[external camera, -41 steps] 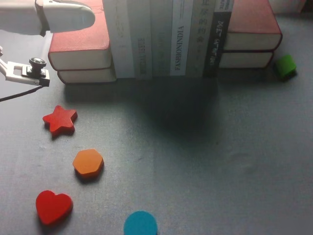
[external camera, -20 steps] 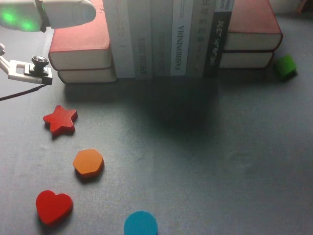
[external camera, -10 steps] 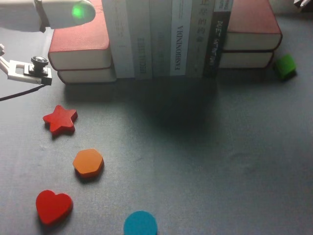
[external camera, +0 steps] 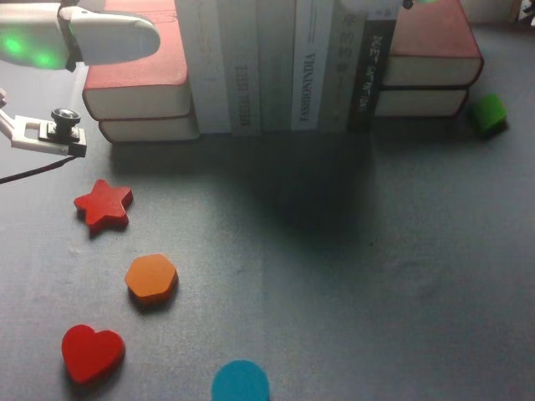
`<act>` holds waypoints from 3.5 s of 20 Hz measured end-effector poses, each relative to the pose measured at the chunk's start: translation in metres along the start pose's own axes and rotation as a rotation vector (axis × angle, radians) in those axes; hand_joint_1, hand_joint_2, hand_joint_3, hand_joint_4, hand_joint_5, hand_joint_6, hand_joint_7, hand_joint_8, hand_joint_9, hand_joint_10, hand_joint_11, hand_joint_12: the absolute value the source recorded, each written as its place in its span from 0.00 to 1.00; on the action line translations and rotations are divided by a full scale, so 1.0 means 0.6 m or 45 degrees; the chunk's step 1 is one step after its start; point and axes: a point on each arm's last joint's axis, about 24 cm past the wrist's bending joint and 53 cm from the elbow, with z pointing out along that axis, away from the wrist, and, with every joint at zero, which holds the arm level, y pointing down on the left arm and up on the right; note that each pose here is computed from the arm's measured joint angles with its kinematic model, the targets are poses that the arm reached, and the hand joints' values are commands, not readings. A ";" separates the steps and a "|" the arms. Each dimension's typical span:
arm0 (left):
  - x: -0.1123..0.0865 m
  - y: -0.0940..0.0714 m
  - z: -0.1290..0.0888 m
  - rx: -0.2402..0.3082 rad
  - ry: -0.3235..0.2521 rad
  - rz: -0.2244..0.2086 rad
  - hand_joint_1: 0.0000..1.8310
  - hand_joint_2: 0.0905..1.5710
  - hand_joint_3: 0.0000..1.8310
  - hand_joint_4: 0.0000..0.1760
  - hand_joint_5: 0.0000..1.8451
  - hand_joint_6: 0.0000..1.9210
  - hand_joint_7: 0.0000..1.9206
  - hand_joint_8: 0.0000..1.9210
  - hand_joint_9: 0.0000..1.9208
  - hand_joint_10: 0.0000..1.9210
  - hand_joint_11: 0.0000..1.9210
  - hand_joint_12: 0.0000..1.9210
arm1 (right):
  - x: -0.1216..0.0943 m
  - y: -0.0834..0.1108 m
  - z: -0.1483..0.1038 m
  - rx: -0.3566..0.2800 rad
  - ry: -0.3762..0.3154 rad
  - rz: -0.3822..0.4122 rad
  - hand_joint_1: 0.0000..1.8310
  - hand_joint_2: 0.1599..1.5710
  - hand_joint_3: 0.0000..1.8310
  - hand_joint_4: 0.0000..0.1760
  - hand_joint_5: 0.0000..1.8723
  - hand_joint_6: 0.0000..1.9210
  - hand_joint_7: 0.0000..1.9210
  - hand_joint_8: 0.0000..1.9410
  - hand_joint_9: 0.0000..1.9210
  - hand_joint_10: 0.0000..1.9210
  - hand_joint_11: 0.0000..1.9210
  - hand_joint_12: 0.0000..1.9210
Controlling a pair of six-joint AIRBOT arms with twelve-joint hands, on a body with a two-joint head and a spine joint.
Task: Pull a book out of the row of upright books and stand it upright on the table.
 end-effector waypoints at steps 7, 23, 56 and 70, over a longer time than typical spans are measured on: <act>-0.003 0.005 -0.008 0.003 -0.018 -0.024 0.61 0.59 0.00 0.24 0.27 0.00 0.26 0.00 0.23 0.00 0.00 0.64 | 0.034 0.073 -0.025 -0.160 0.063 -0.009 0.16 0.70 0.00 0.29 0.36 0.01 0.00 0.00 0.00 0.00 0.00 0.00; -0.006 0.012 -0.015 -0.001 -0.038 -0.044 0.60 0.61 0.00 0.17 0.25 0.00 0.24 0.00 0.22 0.00 0.00 0.64 | 0.057 0.081 -0.047 -0.192 0.097 0.028 0.15 0.70 0.00 0.82 0.33 0.00 0.00 0.00 0.00 0.00 0.00 0.00; -0.006 0.038 -0.026 -0.002 -0.062 -0.092 0.57 0.59 0.00 0.20 0.26 0.00 0.24 0.00 0.22 0.00 0.00 0.60 | 0.035 0.098 -0.103 -0.188 0.065 -0.043 0.43 0.68 0.00 0.55 0.08 0.01 0.01 0.00 0.00 0.00 0.00 0.38; -0.002 0.041 -0.024 0.007 -0.057 -0.103 0.58 0.60 0.00 0.10 0.26 0.01 0.23 0.01 0.25 0.01 0.00 0.69 | 0.017 0.141 -0.066 -0.277 0.085 -0.177 0.55 0.55 0.00 0.80 0.07 0.02 0.00 0.00 0.00 0.00 0.00 0.00</act>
